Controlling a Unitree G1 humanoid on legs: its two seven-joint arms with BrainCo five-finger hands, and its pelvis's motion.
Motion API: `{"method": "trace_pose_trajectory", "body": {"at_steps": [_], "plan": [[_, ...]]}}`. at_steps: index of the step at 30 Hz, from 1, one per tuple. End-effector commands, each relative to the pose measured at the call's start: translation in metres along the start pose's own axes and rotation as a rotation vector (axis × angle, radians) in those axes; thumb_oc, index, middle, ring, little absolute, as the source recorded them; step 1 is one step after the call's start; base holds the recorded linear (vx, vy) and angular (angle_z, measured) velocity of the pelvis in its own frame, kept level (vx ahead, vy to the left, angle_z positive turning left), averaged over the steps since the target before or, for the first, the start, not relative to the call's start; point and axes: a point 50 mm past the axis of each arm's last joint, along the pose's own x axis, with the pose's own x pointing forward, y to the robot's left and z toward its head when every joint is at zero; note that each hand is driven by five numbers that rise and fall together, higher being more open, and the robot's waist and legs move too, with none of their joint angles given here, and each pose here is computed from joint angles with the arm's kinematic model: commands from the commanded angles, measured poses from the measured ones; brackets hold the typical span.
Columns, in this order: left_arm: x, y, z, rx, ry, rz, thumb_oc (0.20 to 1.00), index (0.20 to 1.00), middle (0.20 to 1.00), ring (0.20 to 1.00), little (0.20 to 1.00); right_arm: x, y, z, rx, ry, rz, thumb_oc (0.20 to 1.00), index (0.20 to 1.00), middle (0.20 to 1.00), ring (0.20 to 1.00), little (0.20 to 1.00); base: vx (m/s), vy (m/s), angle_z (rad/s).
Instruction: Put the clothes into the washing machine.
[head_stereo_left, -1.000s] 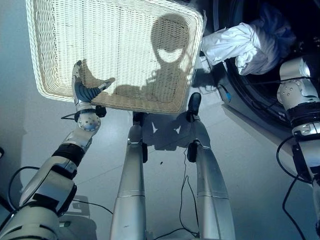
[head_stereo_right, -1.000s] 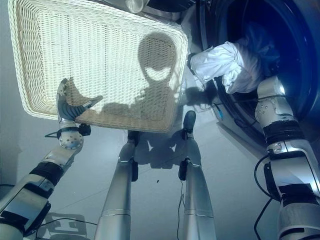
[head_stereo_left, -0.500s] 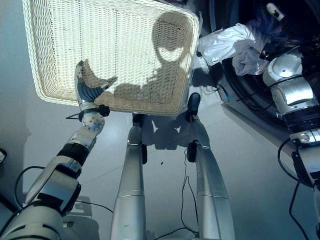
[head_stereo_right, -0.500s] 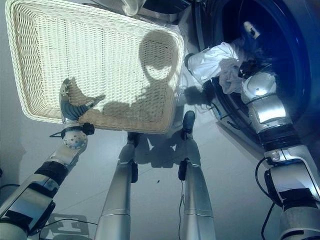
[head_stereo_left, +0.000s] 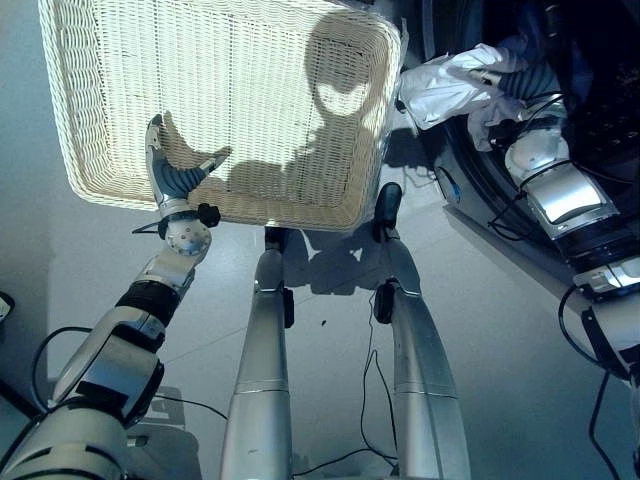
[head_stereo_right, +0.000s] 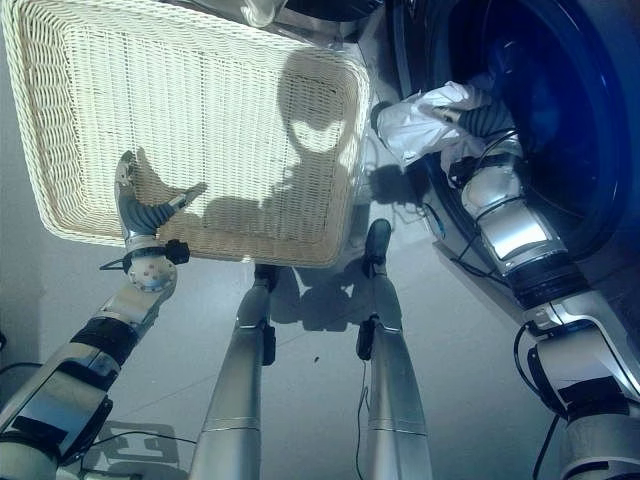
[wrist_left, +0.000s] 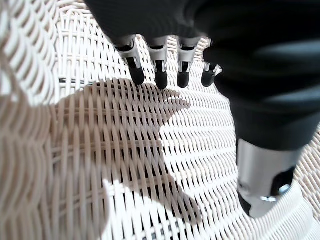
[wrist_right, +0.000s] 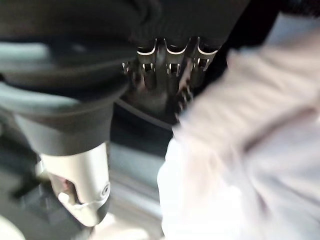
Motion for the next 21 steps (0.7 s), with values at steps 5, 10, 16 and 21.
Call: {"method": "trace_pose_trajectory", "body": {"at_steps": [5,10,16,21], "plan": [[0.018,-0.001,0.029,-0.047,-0.081,0.019,1.0,1.0,1.0,1.0,1.0,0.004,-0.005,0.004,-0.325,-0.095,0.041,1.0,1.0,1.0,1.0,1.0,0.0,0.0,0.0],[0.025,-0.002,0.037,-0.045,-0.101,0.006,1.0,1.0,1.0,1.0,1.0,0.011,-0.001,-0.011,-0.537,-0.032,0.1,1.0,1.0,1.0,1.0,1.0,0.0,-0.007,0.0],[0.028,-0.004,0.042,-0.047,-0.105,0.0,1.0,1.0,1.0,1.0,1.0,0.014,-0.003,-0.023,-0.699,0.018,0.097,1.0,1.0,1.0,1.0,1.0,0.01,-0.011,0.03],[0.033,-0.006,0.049,-0.059,-0.107,-0.013,1.0,1.0,1.0,1.0,1.0,0.026,-0.022,-0.024,-0.936,0.03,-0.089,1.0,1.0,1.0,1.0,1.0,0.0,-0.006,0.01]]}}
